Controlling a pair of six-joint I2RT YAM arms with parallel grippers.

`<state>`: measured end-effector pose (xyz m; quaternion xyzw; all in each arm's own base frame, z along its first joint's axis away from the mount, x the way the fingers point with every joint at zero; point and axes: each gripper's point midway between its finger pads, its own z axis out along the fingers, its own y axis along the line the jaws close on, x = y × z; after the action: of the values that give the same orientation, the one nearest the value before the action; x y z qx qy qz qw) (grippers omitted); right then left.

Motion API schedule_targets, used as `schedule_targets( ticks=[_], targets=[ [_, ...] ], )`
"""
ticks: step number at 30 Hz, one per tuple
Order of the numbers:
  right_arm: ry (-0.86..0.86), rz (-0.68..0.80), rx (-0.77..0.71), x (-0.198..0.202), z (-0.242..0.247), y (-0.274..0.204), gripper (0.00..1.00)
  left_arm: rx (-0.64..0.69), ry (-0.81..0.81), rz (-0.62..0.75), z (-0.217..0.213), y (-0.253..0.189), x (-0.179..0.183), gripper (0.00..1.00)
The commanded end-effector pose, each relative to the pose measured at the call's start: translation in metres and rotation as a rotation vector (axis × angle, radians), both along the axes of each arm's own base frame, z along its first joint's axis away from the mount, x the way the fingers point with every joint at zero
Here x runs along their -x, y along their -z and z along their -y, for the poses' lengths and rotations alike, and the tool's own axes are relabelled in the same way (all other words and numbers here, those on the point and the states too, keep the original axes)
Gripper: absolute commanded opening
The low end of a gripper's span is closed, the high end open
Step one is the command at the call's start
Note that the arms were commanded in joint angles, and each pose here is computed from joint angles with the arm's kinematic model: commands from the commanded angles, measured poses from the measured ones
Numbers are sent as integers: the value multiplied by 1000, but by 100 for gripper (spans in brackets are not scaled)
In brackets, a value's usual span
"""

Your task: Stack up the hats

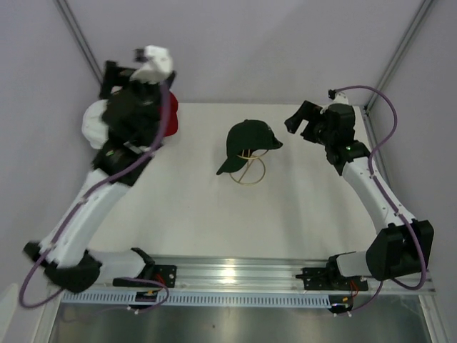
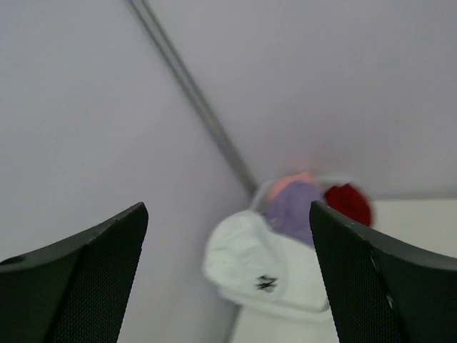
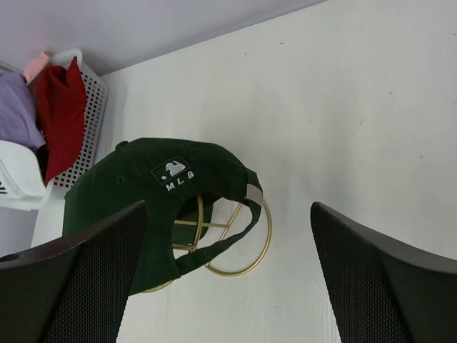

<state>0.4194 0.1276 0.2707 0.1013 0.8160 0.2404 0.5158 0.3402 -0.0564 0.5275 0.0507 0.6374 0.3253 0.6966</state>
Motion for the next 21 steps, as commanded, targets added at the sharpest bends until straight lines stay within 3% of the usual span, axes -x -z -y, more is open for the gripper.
schedule_targets(
  ticks=[1,4,5,8,9,11,12,14,15,16,21],
  targets=[
    [8,25,37,6,8,-10,100,514,509,-191,38,70,37,97],
    [-14,37,42,13,6,-15,99,568,641,-164,56,81,44,100],
    [-24,44,43,14,5,-16,100,594,743,-268,80,110,46,100],
    [-112,102,24,20,-8,-32,100,813,895,-487,124,163,53,99],
    [-122,106,13,21,-10,-36,100,953,877,-557,135,188,56,99],
    [-109,75,-5,21,-10,-35,100,1092,950,-618,155,205,63,98],
    [-100,74,-19,21,-10,-41,100,1255,901,-671,161,223,68,97],
    [-107,59,-39,23,-13,-43,99,1408,899,-663,168,223,69,97],
    [-106,50,-46,24,-13,-39,100,1545,818,-728,171,256,75,97],
    [-107,55,-59,26,-14,-41,100,1606,844,-675,171,246,74,97],
    [-118,45,-104,33,-21,-38,99,1882,724,-616,166,276,70,97]
  ],
)
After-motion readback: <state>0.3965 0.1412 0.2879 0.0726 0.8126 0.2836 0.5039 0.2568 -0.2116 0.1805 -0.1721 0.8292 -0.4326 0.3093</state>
